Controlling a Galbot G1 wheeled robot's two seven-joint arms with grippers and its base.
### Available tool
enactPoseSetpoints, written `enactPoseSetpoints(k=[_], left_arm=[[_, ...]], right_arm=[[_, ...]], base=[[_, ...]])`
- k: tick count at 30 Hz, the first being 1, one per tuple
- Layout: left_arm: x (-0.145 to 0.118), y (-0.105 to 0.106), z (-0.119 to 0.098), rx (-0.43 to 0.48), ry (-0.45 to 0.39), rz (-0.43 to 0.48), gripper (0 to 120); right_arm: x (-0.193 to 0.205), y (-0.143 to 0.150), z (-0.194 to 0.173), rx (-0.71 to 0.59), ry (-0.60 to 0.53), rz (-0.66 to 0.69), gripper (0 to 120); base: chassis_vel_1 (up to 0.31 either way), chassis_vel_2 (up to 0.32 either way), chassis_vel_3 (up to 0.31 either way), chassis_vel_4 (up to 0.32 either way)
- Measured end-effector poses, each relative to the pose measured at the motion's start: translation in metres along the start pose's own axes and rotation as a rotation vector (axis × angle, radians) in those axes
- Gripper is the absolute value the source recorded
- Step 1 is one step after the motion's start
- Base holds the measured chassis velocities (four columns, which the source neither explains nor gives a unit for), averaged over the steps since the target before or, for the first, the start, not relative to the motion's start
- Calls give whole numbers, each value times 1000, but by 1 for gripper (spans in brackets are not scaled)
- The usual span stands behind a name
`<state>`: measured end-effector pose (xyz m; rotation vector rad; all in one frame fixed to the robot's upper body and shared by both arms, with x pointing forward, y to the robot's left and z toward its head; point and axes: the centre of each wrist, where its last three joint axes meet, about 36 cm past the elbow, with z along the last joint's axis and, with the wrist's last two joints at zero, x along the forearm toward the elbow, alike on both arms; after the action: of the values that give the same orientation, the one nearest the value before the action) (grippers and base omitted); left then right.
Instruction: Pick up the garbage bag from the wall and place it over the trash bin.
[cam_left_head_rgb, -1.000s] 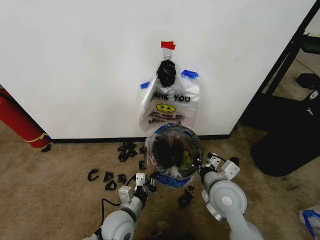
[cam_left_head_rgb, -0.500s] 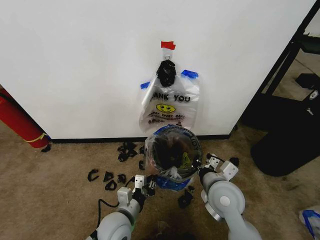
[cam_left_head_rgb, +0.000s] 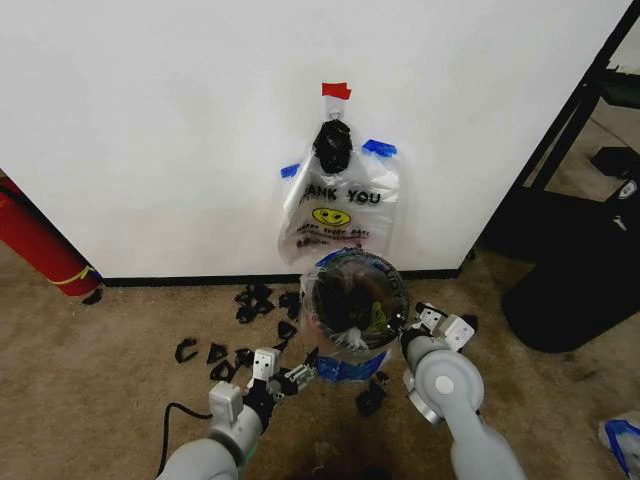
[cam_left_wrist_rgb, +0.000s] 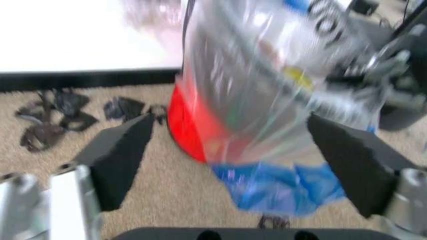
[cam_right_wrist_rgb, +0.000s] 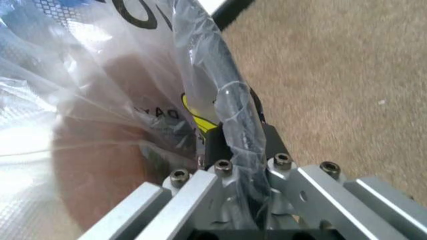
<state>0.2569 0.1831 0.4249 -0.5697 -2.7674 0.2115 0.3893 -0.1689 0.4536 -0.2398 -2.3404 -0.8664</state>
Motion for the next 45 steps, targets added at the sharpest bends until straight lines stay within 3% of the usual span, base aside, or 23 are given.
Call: enactPoseSetpoints(k=[5,8,12,19,24,35,45], left_arm=[[8,-6,-4,-6,-112,-37,100],[9,-3,-4,-37,-294,-121,100],[8,-1,3,-86,-415,-207,100],[16,-8,-9,-76,-544,-320,100],[20,-4,-22,-83,-583,-360,100],[26,20,-18,-147,-563,-441,100],[27,17,-19,-128,-567,-432,100]], right_arm=[[2,1,4,41,34,8,0],[5,4,-2,91,116,3,0],[5,5,-11,131,188,-14,0],[-6,5,-22,202,232,-5,0],[-12,3,-20,228,254,3,0],[-16,-1,-18,246,271,-8,0],[-14,-5,-14,247,274,-25,37]], base=[[0,0,0,0],[0,0,0,0],[0,0,0,0],[0,0,0,0],[0,0,0,0],[0,0,0,0],[0,0,0,0]])
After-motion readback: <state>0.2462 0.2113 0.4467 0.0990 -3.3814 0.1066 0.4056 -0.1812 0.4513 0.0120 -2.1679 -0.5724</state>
